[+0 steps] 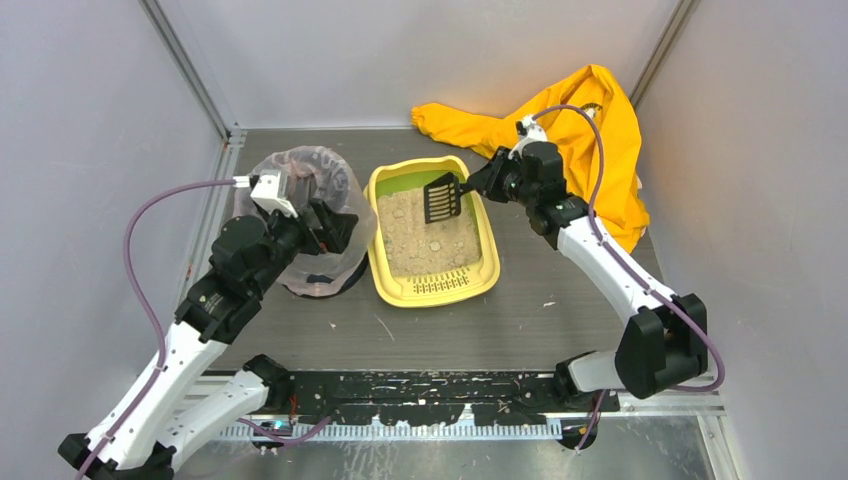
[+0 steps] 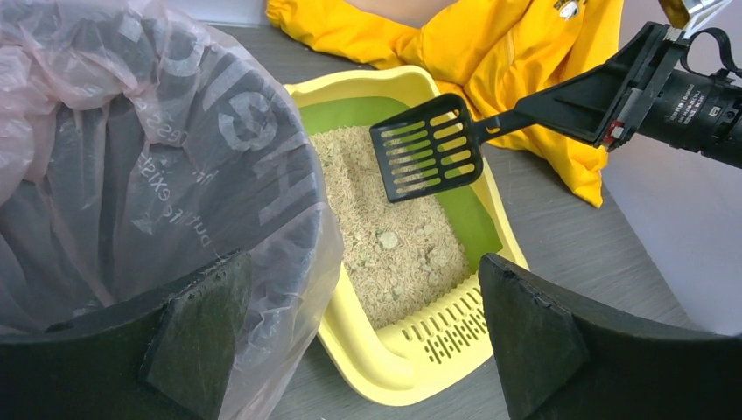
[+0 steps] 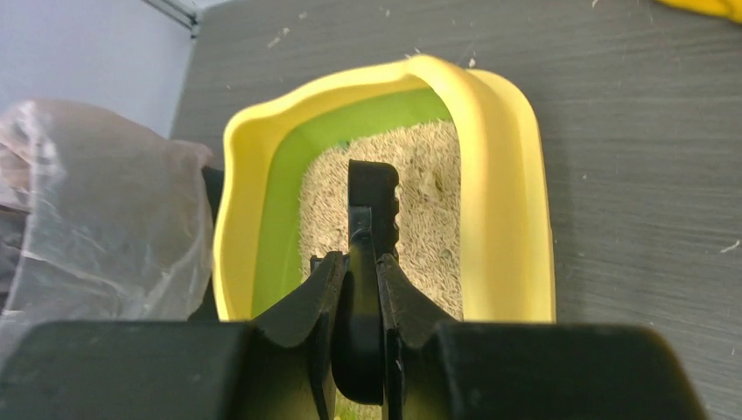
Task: Clean the litter box
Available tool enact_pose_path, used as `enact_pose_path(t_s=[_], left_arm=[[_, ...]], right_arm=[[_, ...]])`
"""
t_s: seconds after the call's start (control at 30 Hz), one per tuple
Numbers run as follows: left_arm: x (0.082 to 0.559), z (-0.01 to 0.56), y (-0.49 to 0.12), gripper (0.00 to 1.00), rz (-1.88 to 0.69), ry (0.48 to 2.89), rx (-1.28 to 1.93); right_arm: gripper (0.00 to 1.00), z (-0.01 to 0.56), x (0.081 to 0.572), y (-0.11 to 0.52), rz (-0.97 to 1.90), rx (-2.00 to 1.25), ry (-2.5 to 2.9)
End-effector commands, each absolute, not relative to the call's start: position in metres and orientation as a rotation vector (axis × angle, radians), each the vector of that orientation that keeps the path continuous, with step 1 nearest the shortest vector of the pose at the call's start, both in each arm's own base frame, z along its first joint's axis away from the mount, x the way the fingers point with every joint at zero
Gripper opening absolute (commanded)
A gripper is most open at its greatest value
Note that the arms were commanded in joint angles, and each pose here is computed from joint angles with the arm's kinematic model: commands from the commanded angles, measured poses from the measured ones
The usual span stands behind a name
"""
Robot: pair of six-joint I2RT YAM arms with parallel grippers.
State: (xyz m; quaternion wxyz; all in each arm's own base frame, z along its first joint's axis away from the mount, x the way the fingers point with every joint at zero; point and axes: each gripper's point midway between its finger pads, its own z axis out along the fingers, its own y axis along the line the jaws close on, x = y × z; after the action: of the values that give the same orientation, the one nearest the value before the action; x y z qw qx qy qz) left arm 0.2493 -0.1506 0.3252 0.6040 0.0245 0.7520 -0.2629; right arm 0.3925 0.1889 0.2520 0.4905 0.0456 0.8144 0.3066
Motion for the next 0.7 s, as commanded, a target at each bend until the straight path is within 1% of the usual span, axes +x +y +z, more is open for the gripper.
enact_pose_path(t_s=[0.0, 0.27, 0.67], left_arm=[[0.253, 0.346, -0.158, 1.0, -0.651, 1.667, 0.068], [0.264, 0.333, -0.164, 1.0, -0.628, 1.724, 0.073], [0.263, 0.329, -0.147, 1.0, -0.546, 1.725, 0.036]], right_arm=[[0.01, 0.241, 0.392, 0.195, 0.734, 0.054, 2.02], [0.01, 0.201, 0.418, 0.205, 0.718, 0.088, 2.111], [0.01, 0.196, 0.456, 0.228, 0.757, 0.109, 2.115]])
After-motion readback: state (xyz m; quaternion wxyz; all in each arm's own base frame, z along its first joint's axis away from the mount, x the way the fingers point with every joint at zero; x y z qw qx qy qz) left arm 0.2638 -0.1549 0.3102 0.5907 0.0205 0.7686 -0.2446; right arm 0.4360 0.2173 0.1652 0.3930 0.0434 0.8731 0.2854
